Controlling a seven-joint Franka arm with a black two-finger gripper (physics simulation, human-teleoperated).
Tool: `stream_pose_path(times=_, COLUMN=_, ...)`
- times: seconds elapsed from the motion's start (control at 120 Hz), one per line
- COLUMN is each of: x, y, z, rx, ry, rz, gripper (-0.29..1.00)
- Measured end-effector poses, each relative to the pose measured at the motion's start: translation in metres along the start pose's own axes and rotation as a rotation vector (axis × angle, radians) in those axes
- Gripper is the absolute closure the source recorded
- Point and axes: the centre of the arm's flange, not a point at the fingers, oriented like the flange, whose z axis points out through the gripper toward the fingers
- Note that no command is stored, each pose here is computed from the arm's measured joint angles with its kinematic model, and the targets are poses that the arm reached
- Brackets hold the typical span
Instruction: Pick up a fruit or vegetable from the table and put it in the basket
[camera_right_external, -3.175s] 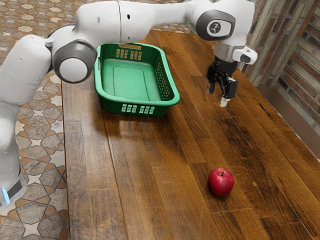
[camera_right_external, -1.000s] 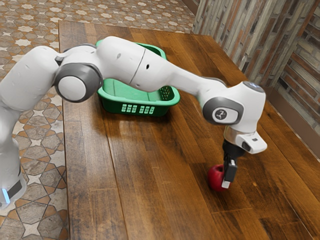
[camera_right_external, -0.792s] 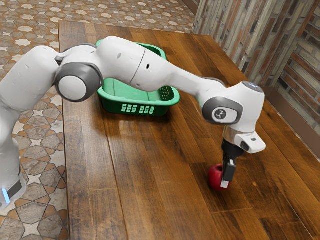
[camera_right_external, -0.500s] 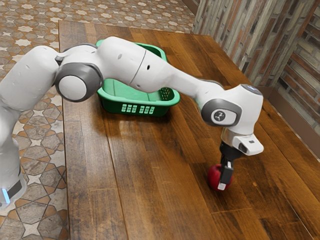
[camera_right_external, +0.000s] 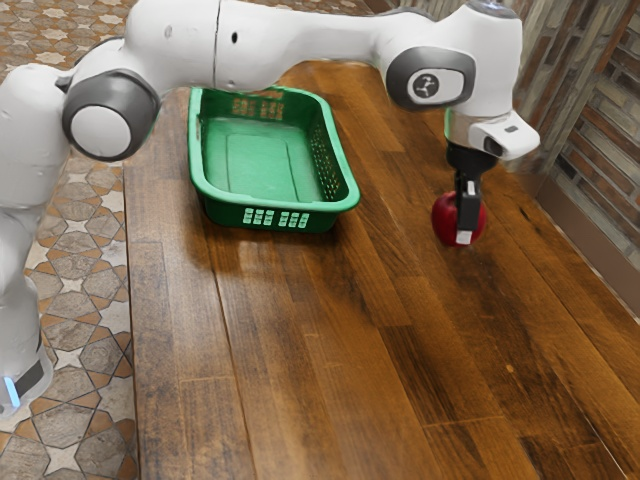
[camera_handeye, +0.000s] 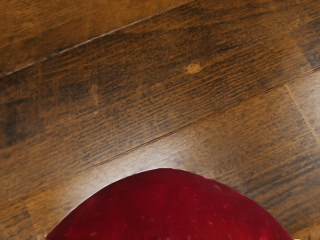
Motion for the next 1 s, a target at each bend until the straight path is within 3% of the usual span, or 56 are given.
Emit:
stream_pose_path(times=0.1, x=-0.034, y=-0.032, z=-0.058, rx=0.063, ry=-0.035, rz=-0.073, gripper=0.25)
stream_pose_path(times=0.25, x=-0.087, y=-0.1, z=-0.08, rx=0.095, ry=-0.166, rz=-0.243, gripper=0.25)
stream_pose_path(times=0.358, x=-0.145, y=-0.172, z=-0.076, rx=0.08, ry=-0.301, rz=-0.436, gripper=0.26)
stream_pose_path(times=0.483, x=-0.212, y=-0.237, z=-0.088, rx=0.067, ry=-0.399, rz=-0.63, gripper=0.26)
stream_pose_path(times=0.65, x=-0.238, y=-0.251, z=-0.082, rx=0.024, ry=-0.477, rz=-0.692, gripper=0.27)
stream_pose_path(times=0.833, x=-0.285, y=-0.296, z=-0.086, rx=0.008, ry=-0.49, rz=-0.792, gripper=0.27)
stream_pose_path(times=1.0, x=-0.297, y=-0.328, z=-0.095, rx=0.066, ry=-0.387, rz=-0.797, gripper=0.26)
